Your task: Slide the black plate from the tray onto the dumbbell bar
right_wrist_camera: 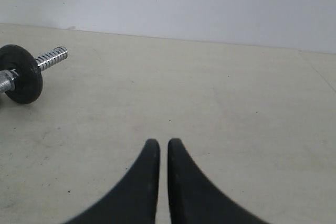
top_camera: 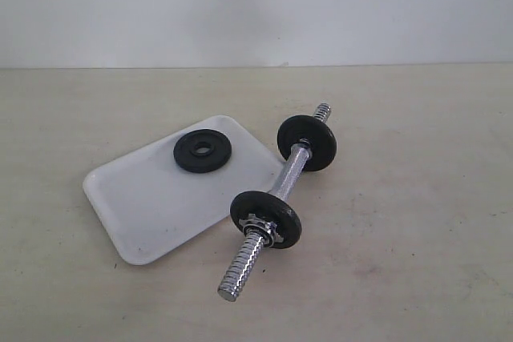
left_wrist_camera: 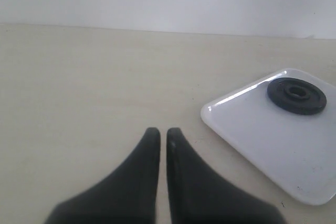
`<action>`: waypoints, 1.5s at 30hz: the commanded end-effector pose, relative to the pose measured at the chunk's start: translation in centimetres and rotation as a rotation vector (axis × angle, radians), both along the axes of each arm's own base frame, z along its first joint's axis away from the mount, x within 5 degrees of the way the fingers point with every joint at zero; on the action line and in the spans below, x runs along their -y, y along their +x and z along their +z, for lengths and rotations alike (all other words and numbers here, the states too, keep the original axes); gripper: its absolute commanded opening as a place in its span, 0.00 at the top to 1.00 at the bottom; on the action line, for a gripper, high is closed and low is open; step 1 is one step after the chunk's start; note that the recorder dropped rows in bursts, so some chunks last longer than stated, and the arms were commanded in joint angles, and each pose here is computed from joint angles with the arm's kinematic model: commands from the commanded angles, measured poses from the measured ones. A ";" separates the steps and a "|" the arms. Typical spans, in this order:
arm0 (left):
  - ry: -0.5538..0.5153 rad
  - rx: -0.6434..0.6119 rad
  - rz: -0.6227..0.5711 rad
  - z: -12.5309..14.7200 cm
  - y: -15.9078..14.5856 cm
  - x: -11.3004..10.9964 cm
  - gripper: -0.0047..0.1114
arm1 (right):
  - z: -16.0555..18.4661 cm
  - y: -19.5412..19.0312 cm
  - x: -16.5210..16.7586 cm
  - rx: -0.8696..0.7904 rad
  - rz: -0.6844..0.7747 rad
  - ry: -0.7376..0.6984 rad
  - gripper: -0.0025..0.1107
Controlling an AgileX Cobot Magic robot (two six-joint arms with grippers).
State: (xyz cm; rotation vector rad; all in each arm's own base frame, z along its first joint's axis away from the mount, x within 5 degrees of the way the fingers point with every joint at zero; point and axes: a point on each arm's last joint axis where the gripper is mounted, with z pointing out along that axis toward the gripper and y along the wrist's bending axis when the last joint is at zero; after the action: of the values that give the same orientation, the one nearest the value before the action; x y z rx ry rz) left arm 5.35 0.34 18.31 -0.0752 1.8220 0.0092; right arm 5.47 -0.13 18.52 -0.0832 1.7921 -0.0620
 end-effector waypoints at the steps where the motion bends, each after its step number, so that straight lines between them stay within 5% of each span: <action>1: 0.001 0.003 -0.005 0.0 0.0 0.0 0.92 | 0.2 0.0 0.0 0.024 0.004 -0.001 0.94; 10: -0.055 0.070 -0.005 0.5 0.1 0.1 0.92 | 0.2 0.0 0.0 0.028 0.004 -0.001 0.94; 19: -0.470 0.806 -0.105 7.6 -1.2 0.3 0.92 | 0.2 0.0 0.0 0.028 0.004 -0.001 0.94; 23: -0.451 1.191 -0.275 10.3 -3.7 0.9 0.92 | 0.2 0.0 0.0 0.028 0.004 -0.001 0.94; 26: -0.260 1.334 -0.457 11.8 -5.5 2.5 0.92 | 0.2 0.0 0.0 0.028 0.004 -0.001 0.94; 30: -0.056 1.280 -0.627 14.7 -6.8 4.5 0.92 | 0.2 0.0 0.0 0.028 0.004 -0.001 0.94; 37: -0.337 0.954 -0.479 18.8 -7.1 3.3 0.92 | 0.2 0.0 0.0 0.028 0.004 -0.001 0.94; 45: -0.215 0.846 -0.481 20.2 -7.2 3.8 0.92 | 0.2 0.0 0.0 0.028 0.004 -0.001 0.94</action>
State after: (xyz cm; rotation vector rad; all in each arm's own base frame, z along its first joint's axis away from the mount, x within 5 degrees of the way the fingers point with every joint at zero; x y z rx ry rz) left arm -2.50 -3.28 38.35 0.1680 0.8860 -0.4860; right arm 5.48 -0.12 18.59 -0.0836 1.7849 -0.0612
